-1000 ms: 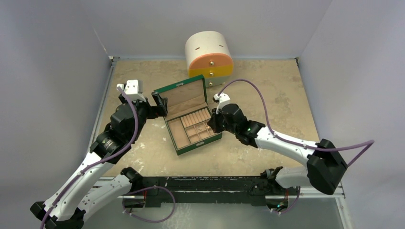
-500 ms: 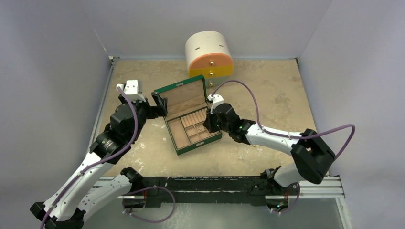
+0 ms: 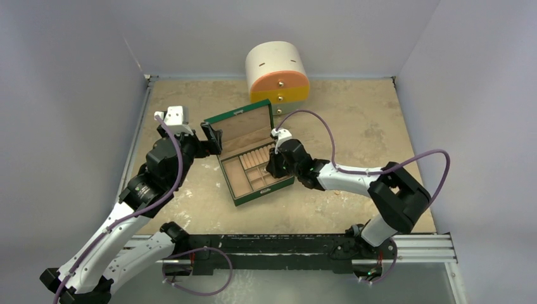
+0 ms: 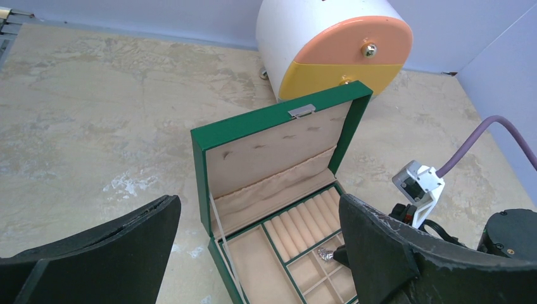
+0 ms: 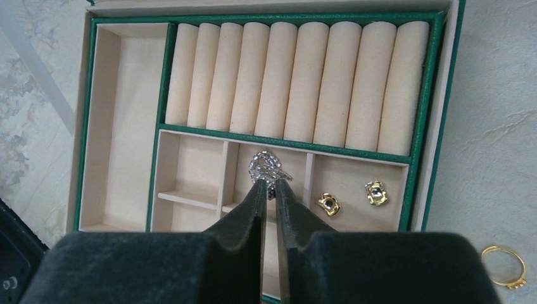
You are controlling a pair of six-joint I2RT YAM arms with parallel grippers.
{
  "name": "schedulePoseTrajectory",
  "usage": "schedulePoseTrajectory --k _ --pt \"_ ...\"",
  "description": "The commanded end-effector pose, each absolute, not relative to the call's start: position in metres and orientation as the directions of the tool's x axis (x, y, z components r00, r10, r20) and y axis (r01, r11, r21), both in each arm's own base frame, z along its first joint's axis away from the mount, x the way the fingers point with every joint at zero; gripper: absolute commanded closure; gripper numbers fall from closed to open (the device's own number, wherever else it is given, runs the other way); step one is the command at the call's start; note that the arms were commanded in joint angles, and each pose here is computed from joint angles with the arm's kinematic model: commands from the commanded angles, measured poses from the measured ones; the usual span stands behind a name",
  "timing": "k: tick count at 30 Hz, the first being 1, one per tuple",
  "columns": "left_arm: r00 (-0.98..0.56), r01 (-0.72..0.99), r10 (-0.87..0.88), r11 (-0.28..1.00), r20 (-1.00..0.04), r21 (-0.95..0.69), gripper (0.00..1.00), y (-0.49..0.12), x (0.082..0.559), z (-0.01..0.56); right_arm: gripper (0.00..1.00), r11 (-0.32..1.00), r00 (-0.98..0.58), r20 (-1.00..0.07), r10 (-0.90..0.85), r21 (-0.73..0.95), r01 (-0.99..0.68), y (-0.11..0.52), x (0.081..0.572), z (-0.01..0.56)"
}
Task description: Organize the mixed jewelry
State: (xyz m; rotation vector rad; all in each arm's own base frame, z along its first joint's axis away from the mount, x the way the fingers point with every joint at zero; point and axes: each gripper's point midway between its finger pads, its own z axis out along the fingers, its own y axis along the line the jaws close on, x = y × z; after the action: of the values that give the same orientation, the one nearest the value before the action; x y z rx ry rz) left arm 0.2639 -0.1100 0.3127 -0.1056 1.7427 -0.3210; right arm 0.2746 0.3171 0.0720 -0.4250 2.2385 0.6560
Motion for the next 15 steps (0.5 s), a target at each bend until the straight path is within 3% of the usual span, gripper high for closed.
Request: schedulePoseTrajectory --k 1,8,15 --pt "-0.152 0.111 -0.286 0.946 -0.946 -0.304 0.04 -0.108 0.265 0.328 0.85 0.795 -0.625 -0.78 -0.034 0.358 -0.49 0.33 0.287 0.094" --pt "-0.152 0.11 -0.286 0.946 -0.946 -0.303 0.04 -0.108 0.265 0.328 0.69 0.812 -0.596 -0.803 0.003 0.35 -0.467 0.318 0.287 0.113" --pt "-0.155 0.109 -0.283 0.947 -0.946 -0.301 0.04 -0.109 0.266 0.327 0.65 0.866 -0.561 -0.825 0.076 0.333 -0.372 0.282 0.283 0.135"
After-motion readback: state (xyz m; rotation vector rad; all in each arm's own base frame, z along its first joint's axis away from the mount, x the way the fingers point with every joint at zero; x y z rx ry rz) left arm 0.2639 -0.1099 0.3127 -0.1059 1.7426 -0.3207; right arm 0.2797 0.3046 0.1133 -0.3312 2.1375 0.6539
